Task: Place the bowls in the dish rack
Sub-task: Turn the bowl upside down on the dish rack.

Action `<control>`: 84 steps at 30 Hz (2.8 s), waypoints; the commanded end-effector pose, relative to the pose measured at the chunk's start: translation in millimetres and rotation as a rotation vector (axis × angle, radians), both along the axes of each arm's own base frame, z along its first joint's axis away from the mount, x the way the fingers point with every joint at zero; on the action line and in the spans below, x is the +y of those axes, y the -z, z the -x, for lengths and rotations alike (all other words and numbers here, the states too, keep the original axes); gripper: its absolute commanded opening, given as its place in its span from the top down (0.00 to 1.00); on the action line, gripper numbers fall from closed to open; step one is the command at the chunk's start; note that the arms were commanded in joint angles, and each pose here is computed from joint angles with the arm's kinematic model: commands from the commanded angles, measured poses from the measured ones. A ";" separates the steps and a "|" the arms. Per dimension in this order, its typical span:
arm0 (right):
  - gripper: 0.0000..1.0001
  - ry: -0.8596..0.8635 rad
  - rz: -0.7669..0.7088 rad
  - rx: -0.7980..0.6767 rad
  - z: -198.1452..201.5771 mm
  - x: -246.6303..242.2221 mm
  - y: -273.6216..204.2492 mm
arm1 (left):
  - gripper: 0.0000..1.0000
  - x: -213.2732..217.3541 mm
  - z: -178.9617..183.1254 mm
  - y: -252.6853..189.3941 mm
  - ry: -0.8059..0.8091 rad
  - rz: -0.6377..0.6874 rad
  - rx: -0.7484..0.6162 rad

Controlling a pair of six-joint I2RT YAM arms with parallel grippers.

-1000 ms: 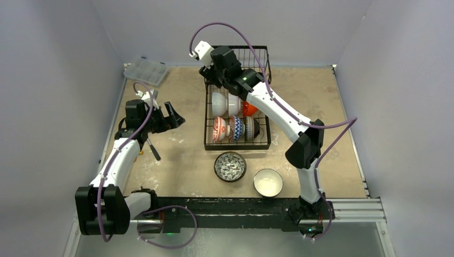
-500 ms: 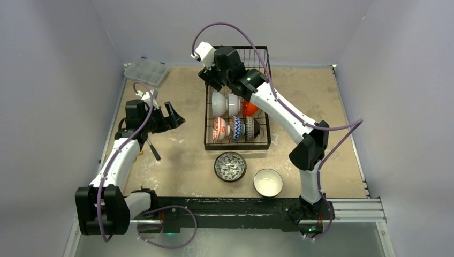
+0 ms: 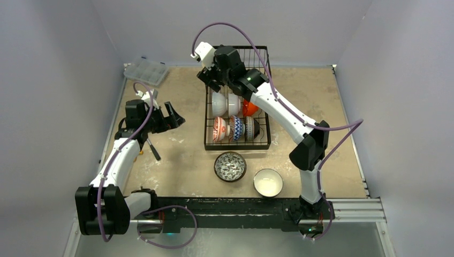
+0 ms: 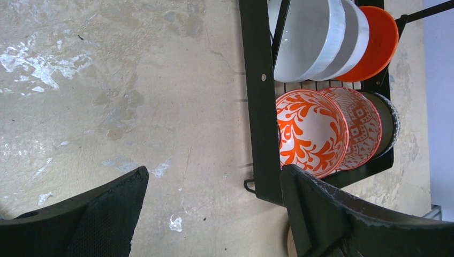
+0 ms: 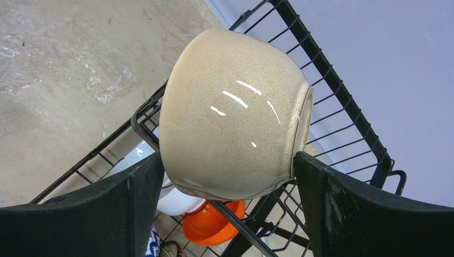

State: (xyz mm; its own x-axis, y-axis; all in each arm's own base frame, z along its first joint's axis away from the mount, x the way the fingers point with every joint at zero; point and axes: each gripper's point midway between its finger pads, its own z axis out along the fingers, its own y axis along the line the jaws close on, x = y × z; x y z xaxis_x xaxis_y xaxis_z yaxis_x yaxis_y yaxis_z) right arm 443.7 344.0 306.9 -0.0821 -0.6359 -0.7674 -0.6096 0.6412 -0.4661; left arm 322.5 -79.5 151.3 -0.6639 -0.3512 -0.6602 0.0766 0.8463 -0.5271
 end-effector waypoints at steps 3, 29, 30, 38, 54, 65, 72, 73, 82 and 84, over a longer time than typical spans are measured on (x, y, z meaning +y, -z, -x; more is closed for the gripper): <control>0.09 -0.015 0.060 0.167 23.8 -0.2 43.8 | 0.09 -1.5 -5.4 -11.7 0.022 -0.015 -0.067; 1.00 0.197 -0.096 -0.059 -23.1 -23.1 -26.1 | 0.10 0.0 -5.5 -12.1 0.017 -0.024 -0.069; 1.00 0.211 -0.100 -0.074 -25.0 -25.0 -30.7 | 0.10 0.2 -5.4 -12.0 0.016 -0.025 -0.069; 1.00 0.283 -0.093 -0.191 -35.6 -41.1 -59.0 | 0.10 0.5 -5.8 -11.0 0.015 -0.026 -0.065; 1.00 0.325 -0.089 -0.214 -34.3 -56.9 -67.0 | 0.10 0.0 -6.0 -9.9 0.017 -0.023 -0.062; 1.00 0.226 -0.118 -0.136 -22.7 -41.0 -49.6 | 0.11 -0.1 -6.0 -10.5 0.018 -0.024 -0.064; 1.00 0.105 -0.079 -0.063 -11.0 -26.1 -27.7 | 0.11 0.4 -6.0 -10.5 0.015 -0.025 -0.064; 1.00 0.086 -0.072 -0.051 -9.0 -23.5 -23.5 | 0.11 0.4 -6.1 -10.1 0.014 -0.025 -0.063; 0.88 0.006 -0.067 0.012 1.9 -12.7 -8.0 | 0.11 0.4 -6.1 -10.1 0.015 -0.025 -0.063; 0.79 -0.034 -0.079 0.030 6.7 -6.1 -6.8 | 0.11 0.5 -6.4 -10.5 0.015 -0.026 -0.065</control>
